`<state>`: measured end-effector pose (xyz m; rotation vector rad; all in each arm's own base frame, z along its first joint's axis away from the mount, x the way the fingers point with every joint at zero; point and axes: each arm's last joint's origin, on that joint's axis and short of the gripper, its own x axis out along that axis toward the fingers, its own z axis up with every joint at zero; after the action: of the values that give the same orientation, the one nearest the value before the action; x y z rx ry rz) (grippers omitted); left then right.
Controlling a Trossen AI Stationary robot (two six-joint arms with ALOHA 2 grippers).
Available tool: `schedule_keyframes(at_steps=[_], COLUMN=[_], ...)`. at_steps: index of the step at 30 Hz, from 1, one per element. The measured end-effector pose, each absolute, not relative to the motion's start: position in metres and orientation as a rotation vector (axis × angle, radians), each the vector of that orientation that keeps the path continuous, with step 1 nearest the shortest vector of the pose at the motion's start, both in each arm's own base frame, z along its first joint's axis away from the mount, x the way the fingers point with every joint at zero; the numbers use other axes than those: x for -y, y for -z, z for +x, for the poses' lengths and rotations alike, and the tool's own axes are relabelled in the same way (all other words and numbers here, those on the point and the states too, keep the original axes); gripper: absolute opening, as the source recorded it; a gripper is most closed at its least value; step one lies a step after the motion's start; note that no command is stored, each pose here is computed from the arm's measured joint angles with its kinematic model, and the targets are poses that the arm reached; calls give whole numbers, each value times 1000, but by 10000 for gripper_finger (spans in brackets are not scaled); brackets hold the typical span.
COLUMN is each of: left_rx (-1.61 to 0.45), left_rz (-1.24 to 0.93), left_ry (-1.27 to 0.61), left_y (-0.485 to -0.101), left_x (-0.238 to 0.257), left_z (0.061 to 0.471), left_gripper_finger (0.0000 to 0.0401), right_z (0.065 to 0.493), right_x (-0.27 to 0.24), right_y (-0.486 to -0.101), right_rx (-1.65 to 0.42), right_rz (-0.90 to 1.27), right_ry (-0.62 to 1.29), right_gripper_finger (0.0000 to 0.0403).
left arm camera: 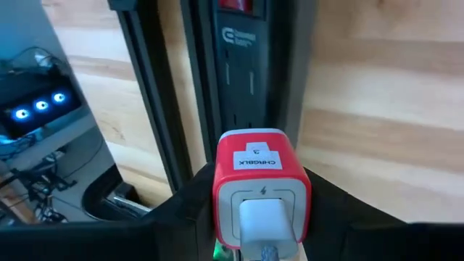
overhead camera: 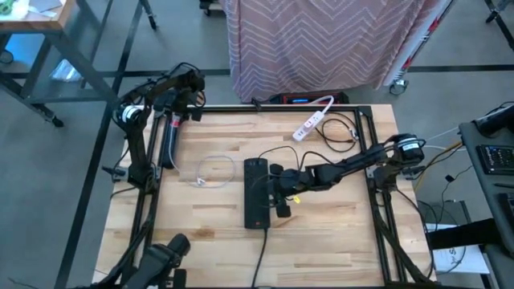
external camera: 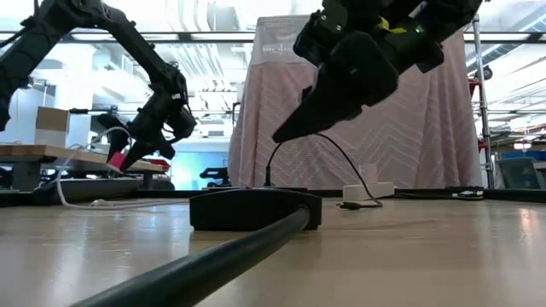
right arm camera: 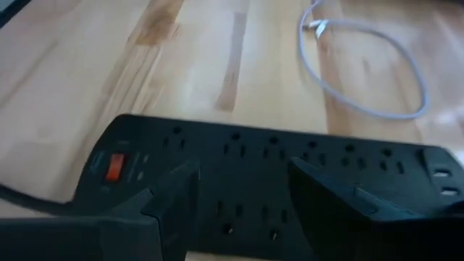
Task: Insert USB
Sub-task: Insert the red charger adapter into the top black outlet extension
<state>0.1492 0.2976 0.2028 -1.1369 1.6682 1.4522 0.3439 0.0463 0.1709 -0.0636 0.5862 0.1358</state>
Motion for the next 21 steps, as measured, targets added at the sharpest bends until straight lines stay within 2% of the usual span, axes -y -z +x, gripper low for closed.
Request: schedule_keyframes(at_steps=[6, 21], left_rx=[-1700, -1748], left_rz=[-1120, -1110], left_ry=[-1500, -1465], left_y=[-197, -185], left_x=[-297, -291], left_z=[151, 150], left_gripper_finger=[127, 127], right_z=[340, 339], right_x=[-50, -54], right_y=[-166, -166], right_rx=[-580, -583], right_rz=[-43, -58], right_ry=[-143, -157], right_gripper_finger=[199, 199])
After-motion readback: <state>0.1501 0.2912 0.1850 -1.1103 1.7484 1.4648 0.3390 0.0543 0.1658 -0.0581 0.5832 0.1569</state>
